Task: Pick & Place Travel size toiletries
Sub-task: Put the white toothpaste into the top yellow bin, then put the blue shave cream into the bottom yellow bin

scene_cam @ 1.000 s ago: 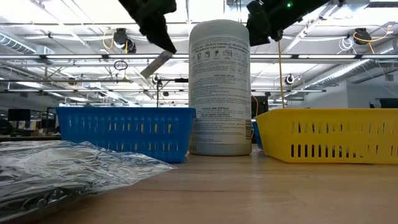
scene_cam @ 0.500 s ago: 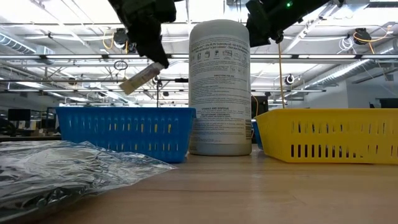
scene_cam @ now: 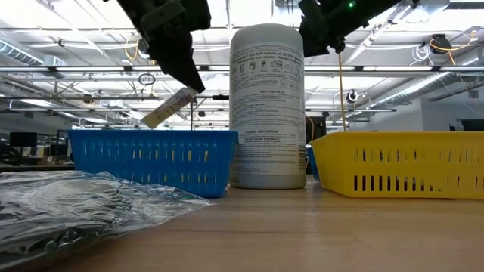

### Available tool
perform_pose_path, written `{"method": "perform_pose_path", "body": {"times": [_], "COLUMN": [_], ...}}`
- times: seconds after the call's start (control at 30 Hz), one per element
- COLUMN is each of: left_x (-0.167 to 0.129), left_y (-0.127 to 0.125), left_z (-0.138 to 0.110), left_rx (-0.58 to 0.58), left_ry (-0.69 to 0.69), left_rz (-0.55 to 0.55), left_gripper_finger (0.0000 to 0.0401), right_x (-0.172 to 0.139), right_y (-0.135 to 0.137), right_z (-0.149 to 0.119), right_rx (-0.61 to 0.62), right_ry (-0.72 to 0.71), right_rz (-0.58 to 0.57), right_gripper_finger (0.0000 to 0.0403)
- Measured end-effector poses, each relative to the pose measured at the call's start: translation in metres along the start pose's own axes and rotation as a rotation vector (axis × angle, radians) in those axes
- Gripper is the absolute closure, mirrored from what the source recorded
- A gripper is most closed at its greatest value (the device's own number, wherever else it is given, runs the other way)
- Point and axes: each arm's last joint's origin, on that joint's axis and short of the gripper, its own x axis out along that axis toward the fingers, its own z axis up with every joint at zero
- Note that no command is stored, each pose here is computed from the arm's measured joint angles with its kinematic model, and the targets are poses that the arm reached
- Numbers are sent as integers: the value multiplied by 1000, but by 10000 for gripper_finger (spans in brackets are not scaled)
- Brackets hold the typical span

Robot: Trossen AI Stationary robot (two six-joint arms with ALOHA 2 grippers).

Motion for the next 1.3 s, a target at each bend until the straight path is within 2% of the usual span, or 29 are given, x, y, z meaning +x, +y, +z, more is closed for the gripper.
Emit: {"method": "perform_pose_path", "body": {"times": [0.3,0.63,0.83,0.97,1.13,1.3], "left_x": [2,2,2,2,2,2], "left_y": [4,4,5,5,5,5], "left_z": [-2,-1,-1,-1,-1,-1], "left_rx": [-27,-47,-47,-48,-48,-48], "left_ry": [-1,-7,-8,-10,-10,-11], "left_rz": [14,29,39,52,52,52], "left_gripper_finger": [361,297,275,273,272,272], "right_x": [0,1,4,12,28,40], "right_y": [0,-1,-6,-25,-58,-99], "right_z": [0,0,0,1,0,-9], "right_rx": [-1,-4,11,63,183,227], "right_ry": [0,1,4,13,61,131], "right_rz": [0,-4,-26,-74,69,161], "right_gripper_finger": [289,289,289,289,289,289]}}
